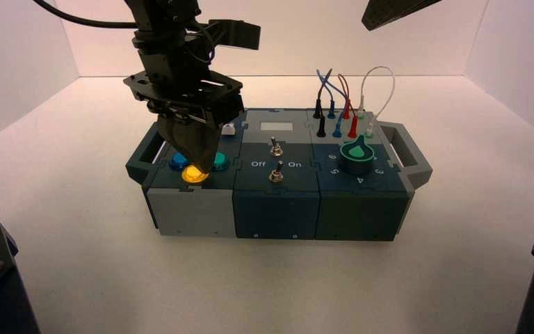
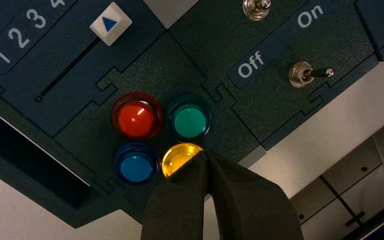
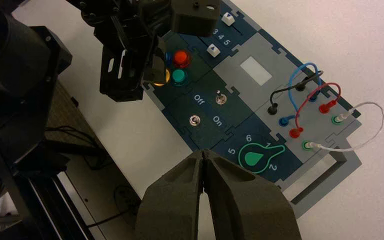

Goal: Push the yellow button with the left gripper.

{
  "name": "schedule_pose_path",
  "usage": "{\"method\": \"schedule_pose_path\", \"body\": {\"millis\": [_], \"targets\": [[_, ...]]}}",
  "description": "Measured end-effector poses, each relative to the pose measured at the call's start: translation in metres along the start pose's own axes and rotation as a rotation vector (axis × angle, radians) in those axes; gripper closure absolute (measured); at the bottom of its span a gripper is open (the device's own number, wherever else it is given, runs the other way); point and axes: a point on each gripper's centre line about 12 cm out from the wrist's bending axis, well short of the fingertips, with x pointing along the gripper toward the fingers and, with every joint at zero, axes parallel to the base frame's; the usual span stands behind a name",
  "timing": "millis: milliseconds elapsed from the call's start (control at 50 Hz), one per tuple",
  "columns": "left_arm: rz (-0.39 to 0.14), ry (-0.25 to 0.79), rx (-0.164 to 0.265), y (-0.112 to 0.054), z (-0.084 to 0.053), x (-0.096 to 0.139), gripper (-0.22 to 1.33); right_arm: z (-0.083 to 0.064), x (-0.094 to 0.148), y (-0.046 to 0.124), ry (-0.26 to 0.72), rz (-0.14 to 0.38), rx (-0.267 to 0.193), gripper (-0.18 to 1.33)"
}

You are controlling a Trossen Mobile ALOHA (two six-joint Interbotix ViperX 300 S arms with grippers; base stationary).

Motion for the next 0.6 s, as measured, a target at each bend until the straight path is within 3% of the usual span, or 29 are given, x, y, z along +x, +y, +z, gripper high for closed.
{"method": "schedule_pose_path", "body": {"millis": [100, 600], "targets": [[0.000, 0.012, -0.007, 0.001, -0.008, -0.005, 1.28, 0.000, 0.000, 0.000, -0.002, 0.000, 0.000, 1.29], [-0.028, -0.215, -0.001, -0.007, -0.016, -0.095, 1.28, -0.006, -0.005, 0.000, -0.014, 0.002, -0.003, 1.29]]}}
